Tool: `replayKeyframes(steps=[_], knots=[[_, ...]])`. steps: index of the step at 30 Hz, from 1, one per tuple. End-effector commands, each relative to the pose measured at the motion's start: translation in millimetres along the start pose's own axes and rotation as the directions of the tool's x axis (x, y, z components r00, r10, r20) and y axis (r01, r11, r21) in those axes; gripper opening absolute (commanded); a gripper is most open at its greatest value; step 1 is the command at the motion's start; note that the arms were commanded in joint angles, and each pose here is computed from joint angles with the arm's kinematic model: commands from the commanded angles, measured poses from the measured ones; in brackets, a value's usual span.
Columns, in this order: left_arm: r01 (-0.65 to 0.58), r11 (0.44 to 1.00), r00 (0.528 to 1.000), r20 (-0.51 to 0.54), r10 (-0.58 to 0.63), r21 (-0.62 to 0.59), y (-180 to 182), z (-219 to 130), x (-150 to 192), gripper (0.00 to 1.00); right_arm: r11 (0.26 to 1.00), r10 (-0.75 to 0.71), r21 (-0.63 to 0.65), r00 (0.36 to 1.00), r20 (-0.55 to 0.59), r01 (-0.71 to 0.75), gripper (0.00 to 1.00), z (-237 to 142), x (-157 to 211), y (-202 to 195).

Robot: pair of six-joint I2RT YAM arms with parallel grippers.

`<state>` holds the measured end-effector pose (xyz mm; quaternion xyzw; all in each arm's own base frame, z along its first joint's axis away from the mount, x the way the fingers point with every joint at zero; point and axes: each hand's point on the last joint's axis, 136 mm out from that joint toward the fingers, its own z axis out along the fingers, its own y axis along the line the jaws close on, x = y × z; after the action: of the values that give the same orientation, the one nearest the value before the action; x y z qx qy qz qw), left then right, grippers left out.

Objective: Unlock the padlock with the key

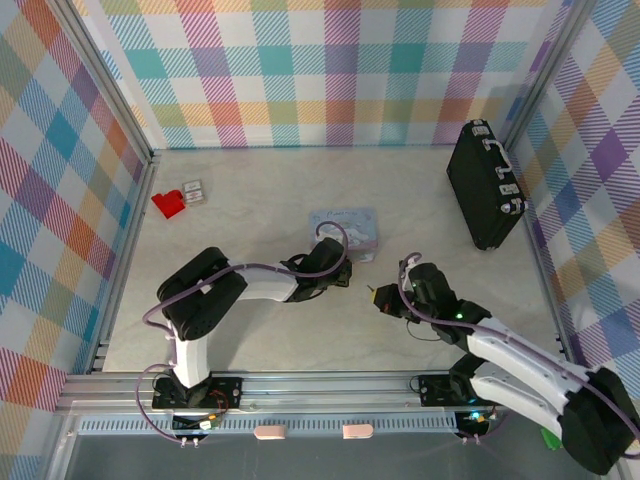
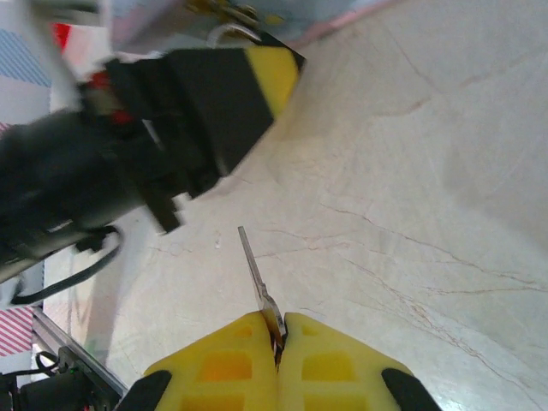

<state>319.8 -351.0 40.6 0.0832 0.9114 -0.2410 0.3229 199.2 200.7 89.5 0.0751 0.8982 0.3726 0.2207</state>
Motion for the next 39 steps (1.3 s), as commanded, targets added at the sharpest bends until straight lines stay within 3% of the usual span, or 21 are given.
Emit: replayKeyframes(steps=[1, 9, 16, 29, 39], knots=[[0.048, 0.996, 0.999, 0.013, -0.049, 0.073, -24, -19, -19, 0.0, 0.99, 0.1, -0.099, 0.995, -0.027, -0.102, 0.0, 12, -3, 14], [0.11, 0.982, 0.994, -0.028, -0.107, 0.152, -40, -32, -24, 0.0, 0.974, 0.185, -0.119, 0.98, -0.074, -0.193, 0.0, 35, -8, 9], [0.171, 0.96, 0.983, -0.107, -0.15, 0.223, -48, -46, -28, 0.0, 0.968, 0.158, -0.187, 0.985, -0.066, -0.167, 0.0, 40, -22, 7], [0.022, 0.998, 0.991, -0.132, -0.014, 0.056, -9, -28, 4, 0.0, 0.986, 0.115, -0.119, 0.993, -0.004, -0.114, 0.0, 15, -30, 2], [-0.005, 1.0, 0.999, -0.044, 0.006, 0.025, 18, -18, 28, 0.08, 0.986, 0.114, -0.126, 0.993, 0.019, -0.11, 0.0, 6, -33, 6]])
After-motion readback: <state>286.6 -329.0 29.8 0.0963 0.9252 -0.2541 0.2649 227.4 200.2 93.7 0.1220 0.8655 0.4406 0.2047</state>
